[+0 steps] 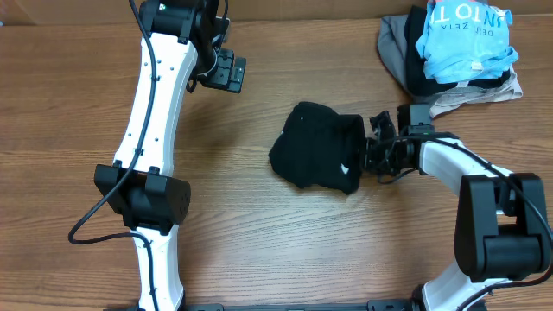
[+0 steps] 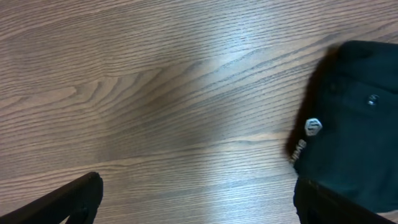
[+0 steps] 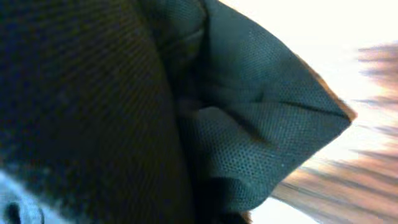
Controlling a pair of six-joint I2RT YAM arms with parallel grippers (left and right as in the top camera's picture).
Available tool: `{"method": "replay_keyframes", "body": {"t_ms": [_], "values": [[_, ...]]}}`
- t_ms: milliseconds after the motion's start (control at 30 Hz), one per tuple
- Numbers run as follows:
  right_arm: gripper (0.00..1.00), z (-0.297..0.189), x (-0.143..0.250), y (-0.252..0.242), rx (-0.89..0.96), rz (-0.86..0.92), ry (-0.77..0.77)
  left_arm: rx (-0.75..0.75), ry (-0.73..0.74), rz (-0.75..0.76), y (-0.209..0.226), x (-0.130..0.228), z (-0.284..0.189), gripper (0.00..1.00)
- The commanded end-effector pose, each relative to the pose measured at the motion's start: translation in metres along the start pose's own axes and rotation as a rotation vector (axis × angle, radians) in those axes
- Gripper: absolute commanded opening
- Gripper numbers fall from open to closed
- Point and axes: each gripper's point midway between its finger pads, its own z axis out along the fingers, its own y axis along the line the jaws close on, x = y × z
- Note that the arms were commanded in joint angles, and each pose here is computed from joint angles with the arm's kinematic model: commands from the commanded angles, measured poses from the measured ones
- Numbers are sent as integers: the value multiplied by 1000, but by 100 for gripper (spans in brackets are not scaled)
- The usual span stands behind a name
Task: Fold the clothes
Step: 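Grasp the right side of the black shirt bundle with the right gripper, then carry the bundle with the right gripper to the clothes stack at upper right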
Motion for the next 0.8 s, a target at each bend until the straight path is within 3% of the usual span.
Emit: {"method": "replay_keyframes", "body": {"t_ms": [0, 200, 467, 767], "values": [[4, 2, -3, 13, -41, -3, -1, -7, -21, 10, 4, -2, -8, 100], [4, -37, -46, 48, -102, -8, -55, -7, -24, 11, 5, -2, -8, 100], [4, -138, -109, 130, -131, -73, -175, -7, -25, 11, 5, -3, -8, 100], [4, -248, -182, 183, -170, -155, -518, -8, -26, 11, 5, -3, -8, 100]]}}
